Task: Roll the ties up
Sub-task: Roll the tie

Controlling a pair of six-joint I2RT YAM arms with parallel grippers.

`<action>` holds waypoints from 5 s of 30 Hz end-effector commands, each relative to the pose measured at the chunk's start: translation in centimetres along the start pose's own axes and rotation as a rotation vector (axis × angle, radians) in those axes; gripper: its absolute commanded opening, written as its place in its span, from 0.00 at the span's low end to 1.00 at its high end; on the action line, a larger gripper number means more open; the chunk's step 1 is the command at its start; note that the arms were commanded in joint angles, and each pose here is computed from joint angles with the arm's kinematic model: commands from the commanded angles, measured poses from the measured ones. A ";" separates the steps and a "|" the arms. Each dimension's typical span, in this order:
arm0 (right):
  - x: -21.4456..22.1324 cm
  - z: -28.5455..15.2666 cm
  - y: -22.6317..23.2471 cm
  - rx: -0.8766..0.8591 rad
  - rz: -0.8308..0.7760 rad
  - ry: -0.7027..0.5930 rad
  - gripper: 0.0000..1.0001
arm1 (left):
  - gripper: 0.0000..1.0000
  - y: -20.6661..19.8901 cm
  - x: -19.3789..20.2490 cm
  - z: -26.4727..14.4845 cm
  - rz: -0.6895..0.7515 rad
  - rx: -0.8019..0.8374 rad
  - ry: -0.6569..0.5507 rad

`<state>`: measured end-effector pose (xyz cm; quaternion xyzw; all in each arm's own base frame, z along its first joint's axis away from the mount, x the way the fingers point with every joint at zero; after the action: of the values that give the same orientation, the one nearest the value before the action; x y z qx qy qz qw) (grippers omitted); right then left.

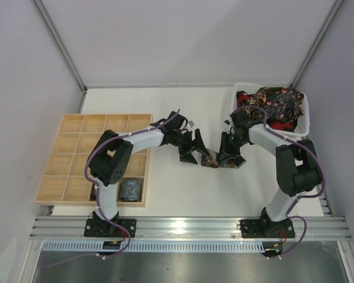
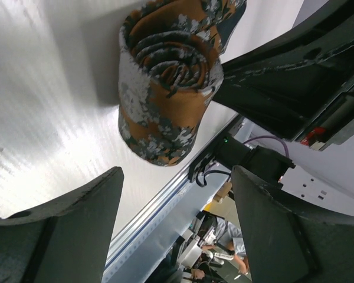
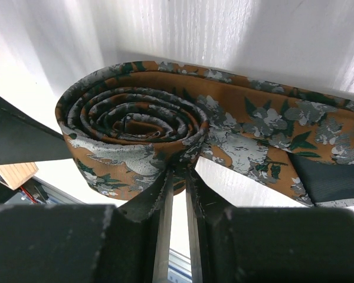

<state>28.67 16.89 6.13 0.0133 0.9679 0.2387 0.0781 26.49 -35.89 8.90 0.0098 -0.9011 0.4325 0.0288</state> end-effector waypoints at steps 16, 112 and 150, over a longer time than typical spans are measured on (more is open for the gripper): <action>-1.9 1.0 -0.6 -0.010 0.030 -0.054 0.20 | 0.78 -4.9 -1.9 2.1 0.117 0.048 0.023; -1.8 -5.6 -2.0 0.030 0.274 -0.295 0.18 | 0.81 -11.4 -1.6 -1.1 0.238 0.069 -0.124; 8.9 -0.8 -2.1 0.082 0.568 -0.146 0.12 | 0.16 -1.5 -10.2 7.9 0.453 -0.286 -0.162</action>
<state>19.07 14.72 4.56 0.2970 0.9302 0.2059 0.0641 36.25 -42.94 4.28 -0.1479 -0.9386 0.2837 -0.1290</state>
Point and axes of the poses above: each gripper's point midway between its finger pads, its own z axis out along the fingers, its own y axis along the line the jaws close on, x = y × z, the point moved 1 cm from there along -z, back along the fingers, and after that the axes turned 1 degree about z, right-handed, at the moved point
